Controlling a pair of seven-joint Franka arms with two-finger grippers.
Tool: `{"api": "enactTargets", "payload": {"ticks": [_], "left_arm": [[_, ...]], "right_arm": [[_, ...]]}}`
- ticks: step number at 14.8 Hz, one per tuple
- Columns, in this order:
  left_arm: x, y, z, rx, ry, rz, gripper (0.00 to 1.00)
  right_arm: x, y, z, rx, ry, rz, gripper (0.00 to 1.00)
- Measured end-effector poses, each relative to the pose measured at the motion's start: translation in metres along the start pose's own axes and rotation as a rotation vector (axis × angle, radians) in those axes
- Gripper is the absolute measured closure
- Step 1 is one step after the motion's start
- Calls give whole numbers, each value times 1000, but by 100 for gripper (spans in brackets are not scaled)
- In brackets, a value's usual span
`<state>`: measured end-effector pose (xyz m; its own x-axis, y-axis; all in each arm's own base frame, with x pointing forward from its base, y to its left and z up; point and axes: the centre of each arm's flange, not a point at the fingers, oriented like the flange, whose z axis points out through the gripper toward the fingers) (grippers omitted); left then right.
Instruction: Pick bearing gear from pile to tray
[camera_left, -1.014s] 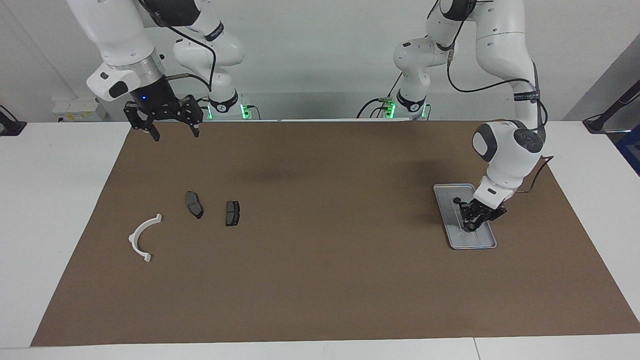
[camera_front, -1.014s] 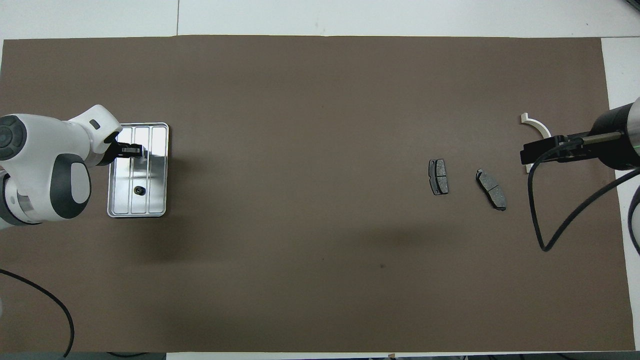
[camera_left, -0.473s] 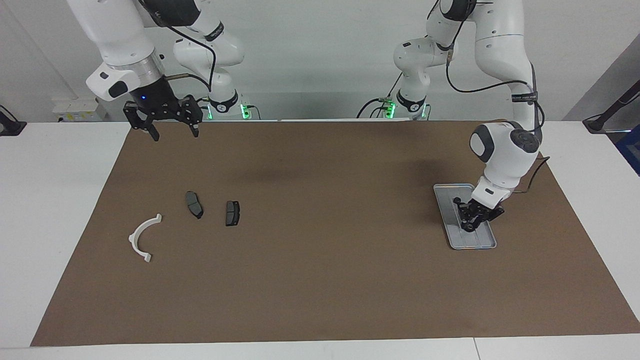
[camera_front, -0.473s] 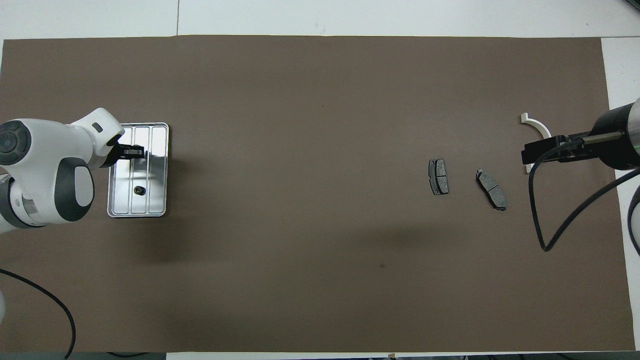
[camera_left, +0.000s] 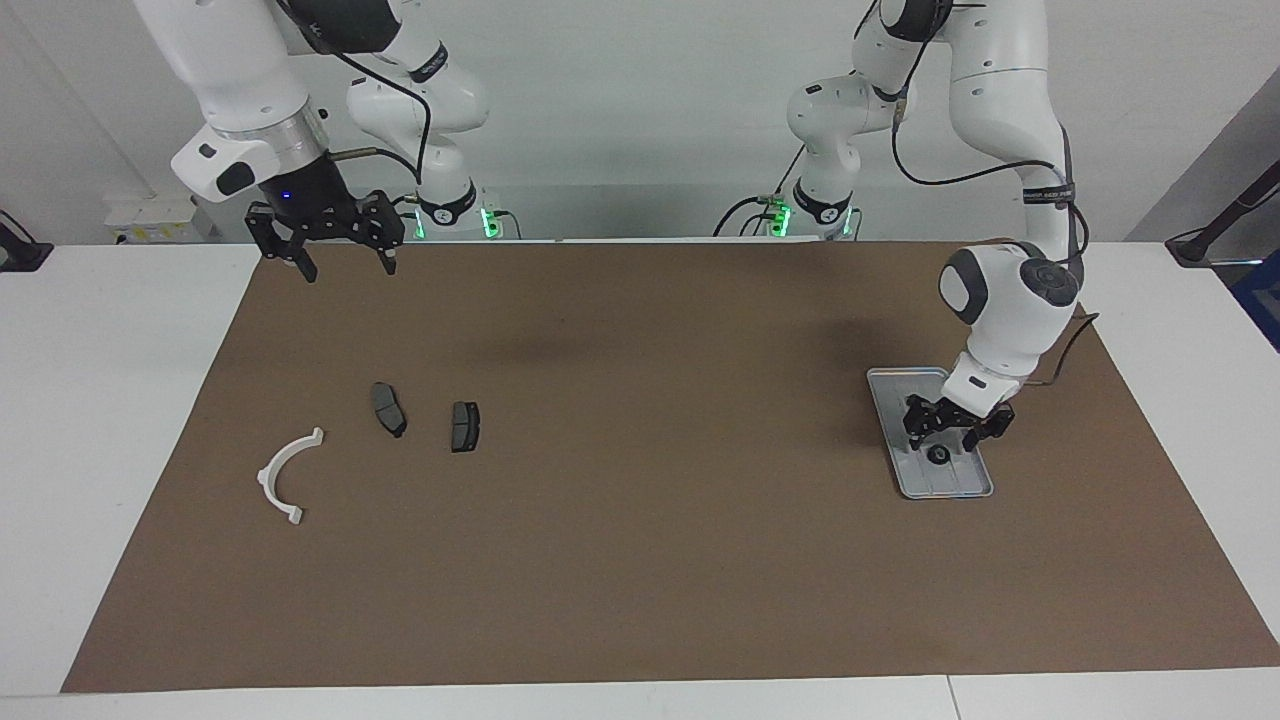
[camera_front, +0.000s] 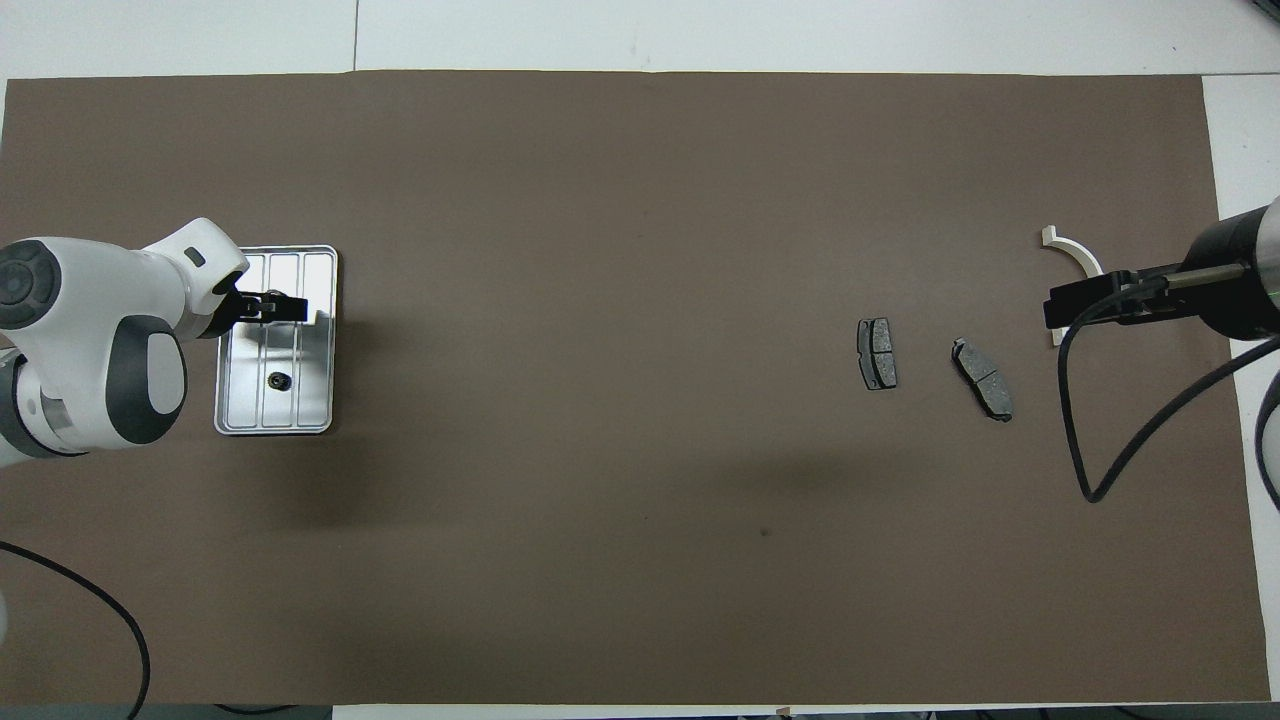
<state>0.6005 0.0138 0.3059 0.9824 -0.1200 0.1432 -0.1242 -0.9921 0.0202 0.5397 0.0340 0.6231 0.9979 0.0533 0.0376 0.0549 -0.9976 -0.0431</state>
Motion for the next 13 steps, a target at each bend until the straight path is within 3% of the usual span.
{"api": "enactTargets", "payload": {"ticks": [5,13], "left_arm": [[0,-17,-46,17,-9,12,0],[5,-10,-68,12,-42,15,0]], "right_arm": [[0,2,0,0,0,3,0],[0,7,0,-1,1,13,0]]}}
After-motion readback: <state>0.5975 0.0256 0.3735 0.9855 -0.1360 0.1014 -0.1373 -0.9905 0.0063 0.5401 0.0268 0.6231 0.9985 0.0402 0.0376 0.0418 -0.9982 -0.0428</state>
